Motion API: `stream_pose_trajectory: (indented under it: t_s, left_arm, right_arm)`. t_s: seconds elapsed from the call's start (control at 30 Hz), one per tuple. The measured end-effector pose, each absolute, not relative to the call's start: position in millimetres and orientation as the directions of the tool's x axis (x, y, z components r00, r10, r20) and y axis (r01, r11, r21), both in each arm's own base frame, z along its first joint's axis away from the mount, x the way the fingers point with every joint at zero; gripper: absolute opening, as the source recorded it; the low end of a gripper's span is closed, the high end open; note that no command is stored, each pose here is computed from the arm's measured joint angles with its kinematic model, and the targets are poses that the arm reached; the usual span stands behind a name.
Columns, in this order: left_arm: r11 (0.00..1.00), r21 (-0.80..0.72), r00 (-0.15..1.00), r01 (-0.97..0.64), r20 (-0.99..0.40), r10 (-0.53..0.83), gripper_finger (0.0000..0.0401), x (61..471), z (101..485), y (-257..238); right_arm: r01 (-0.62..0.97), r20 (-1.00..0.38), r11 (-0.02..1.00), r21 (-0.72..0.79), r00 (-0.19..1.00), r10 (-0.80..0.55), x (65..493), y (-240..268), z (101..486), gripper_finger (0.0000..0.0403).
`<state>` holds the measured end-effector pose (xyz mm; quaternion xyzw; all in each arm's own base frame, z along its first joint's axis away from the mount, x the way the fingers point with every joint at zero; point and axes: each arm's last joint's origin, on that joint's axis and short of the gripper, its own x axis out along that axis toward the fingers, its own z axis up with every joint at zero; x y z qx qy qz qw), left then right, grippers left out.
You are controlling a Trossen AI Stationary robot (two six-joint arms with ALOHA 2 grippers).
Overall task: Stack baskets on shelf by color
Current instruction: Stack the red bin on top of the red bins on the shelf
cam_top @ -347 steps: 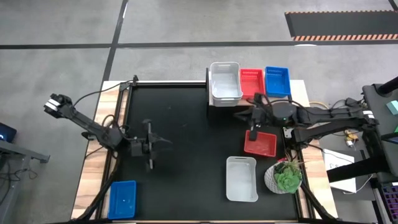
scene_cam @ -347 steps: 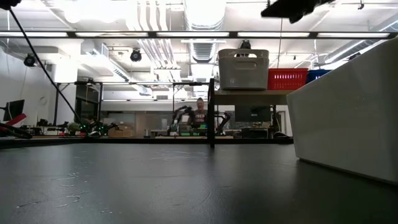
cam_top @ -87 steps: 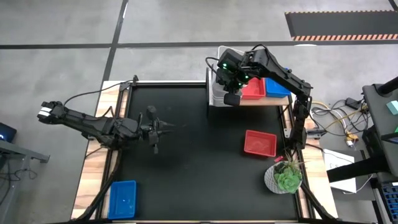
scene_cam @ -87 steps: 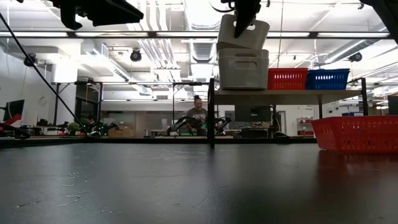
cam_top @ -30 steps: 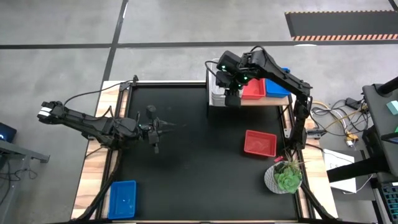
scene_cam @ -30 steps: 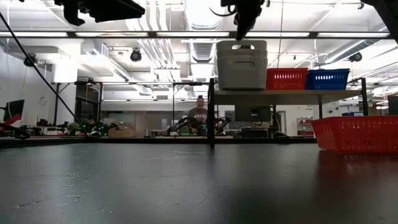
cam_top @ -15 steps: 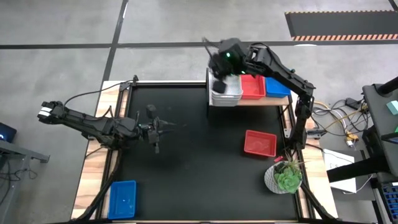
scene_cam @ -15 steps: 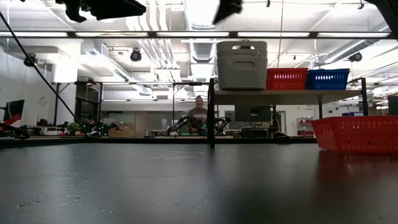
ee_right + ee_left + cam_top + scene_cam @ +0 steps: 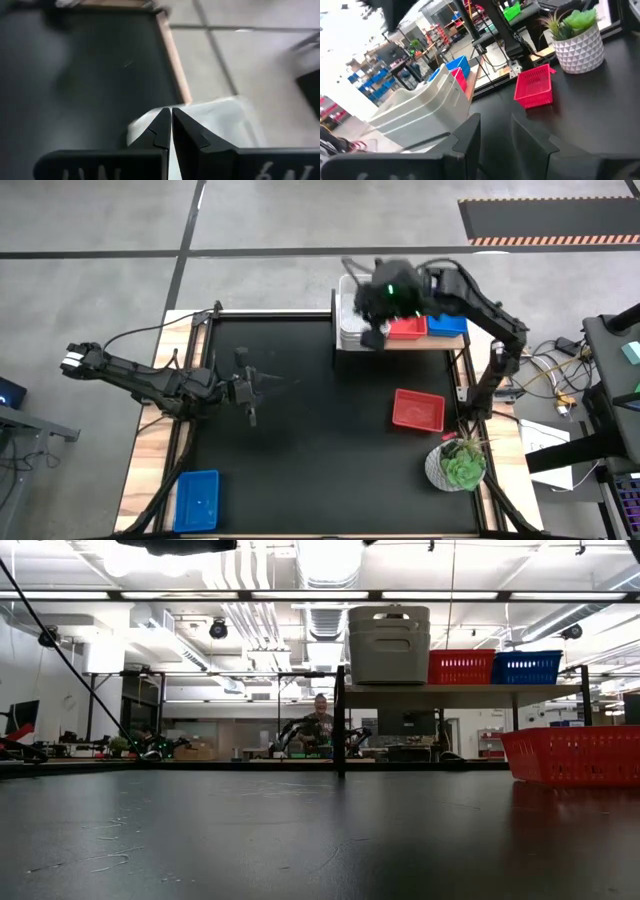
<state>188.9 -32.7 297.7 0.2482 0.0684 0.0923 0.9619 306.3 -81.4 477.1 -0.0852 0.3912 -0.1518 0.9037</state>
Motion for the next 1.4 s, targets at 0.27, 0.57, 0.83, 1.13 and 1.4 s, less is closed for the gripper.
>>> stream_pose_trajectory:
  t_s: [0.27,0.57,0.83,1.13,1.4]
  left_arm:
    - [0.962,0.253,0.984,-0.102,-0.117,0.135,0.0092,209.8,284.7,-40.2]
    - [1.0,0.0,0.981,-0.009,-0.191,0.009,0.0092,245.5,264.8,-67.3]
    - [0.999,-0.021,0.989,0.03,-0.147,-0.032,0.0092,270.5,246.9,-87.0]
    - [0.999,-0.032,0.993,0.027,-0.113,-0.031,0.0092,277.7,242.3,-89.5]
    - [0.999,0.041,0.996,0.01,-0.089,-0.006,0.0092,277.7,245.5,-87.7]
  right_arm:
    - [-0.06,-0.79,0.989,-0.138,0.609,-0.074,275.4,20.3,469.1,0.0008]
    - [-0.159,-0.802,0.987,-0.013,0.591,0.084,265.2,95.9,411.6,0.0008]
    - [0.151,-0.889,0.988,0.044,0.458,-0.03,250.9,102.0,336.0,0.0024]
    - [0.504,-0.96,0.862,-0.042,0.219,-0.175,230.0,91.6,259.9,0.0104]
    - [0.821,-0.914,0.564,-0.083,0.163,-0.372,221.6,82.4,223.7,0.0133]
